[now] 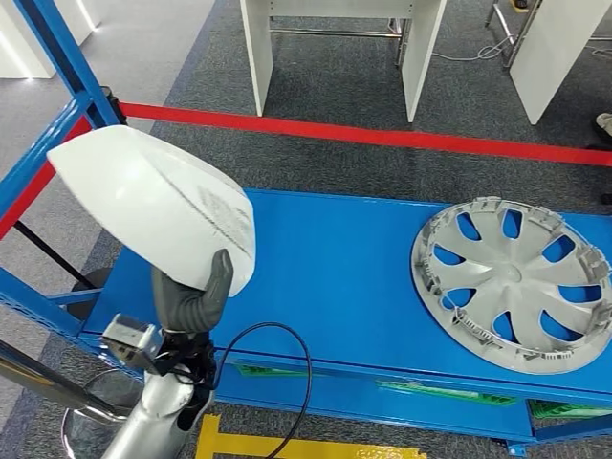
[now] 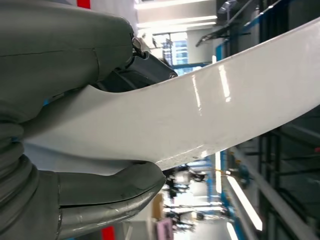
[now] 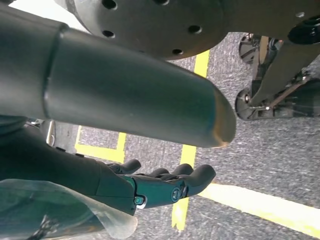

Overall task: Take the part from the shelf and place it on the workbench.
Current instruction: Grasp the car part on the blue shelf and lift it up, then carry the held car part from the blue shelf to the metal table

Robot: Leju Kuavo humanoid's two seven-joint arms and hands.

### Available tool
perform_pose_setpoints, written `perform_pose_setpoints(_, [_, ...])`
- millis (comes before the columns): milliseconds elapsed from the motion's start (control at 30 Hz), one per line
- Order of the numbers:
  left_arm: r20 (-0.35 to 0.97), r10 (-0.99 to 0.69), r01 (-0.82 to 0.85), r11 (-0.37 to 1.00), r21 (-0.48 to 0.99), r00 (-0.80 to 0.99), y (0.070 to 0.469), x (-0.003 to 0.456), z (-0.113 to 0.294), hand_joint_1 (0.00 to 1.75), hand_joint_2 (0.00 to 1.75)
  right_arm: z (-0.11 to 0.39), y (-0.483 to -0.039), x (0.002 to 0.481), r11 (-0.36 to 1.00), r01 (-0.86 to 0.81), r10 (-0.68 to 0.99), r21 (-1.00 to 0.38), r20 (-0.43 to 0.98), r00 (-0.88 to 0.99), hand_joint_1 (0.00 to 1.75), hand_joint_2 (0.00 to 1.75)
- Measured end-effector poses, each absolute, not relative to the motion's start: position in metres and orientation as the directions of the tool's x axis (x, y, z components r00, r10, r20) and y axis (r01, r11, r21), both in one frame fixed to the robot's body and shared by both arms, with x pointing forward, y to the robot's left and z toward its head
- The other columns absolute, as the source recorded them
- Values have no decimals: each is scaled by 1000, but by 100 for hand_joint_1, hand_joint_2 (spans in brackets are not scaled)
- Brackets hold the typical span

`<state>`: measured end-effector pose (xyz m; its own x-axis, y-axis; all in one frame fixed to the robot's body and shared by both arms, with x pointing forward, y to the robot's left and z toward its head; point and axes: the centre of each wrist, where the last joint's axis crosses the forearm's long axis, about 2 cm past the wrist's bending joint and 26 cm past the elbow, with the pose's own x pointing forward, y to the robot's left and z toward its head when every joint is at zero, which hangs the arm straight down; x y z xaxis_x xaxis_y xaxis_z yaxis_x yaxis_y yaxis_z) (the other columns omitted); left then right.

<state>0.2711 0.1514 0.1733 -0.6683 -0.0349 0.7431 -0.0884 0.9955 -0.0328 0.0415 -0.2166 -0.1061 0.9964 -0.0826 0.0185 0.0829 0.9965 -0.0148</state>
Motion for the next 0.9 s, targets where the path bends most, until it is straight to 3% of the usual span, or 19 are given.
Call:
perform_pose_setpoints(300, [712,31,-24,997,-67,-702,162,245,177,175,175,-106,-215,36,997,68,-68,-27,-5,998,0,0])
perform_pose_setpoints(500, [672,11,2,1000,-14,-740,169,221,179,175,175,-106,-212,29,999,-20,19,-33,-28,999,0,0])
perform_pose_setpoints(900, [671,-15,-32,999,-13,-742,178,195,170,175,175,-107,-228,36,971,-133,165,-200,158,974,0,0])
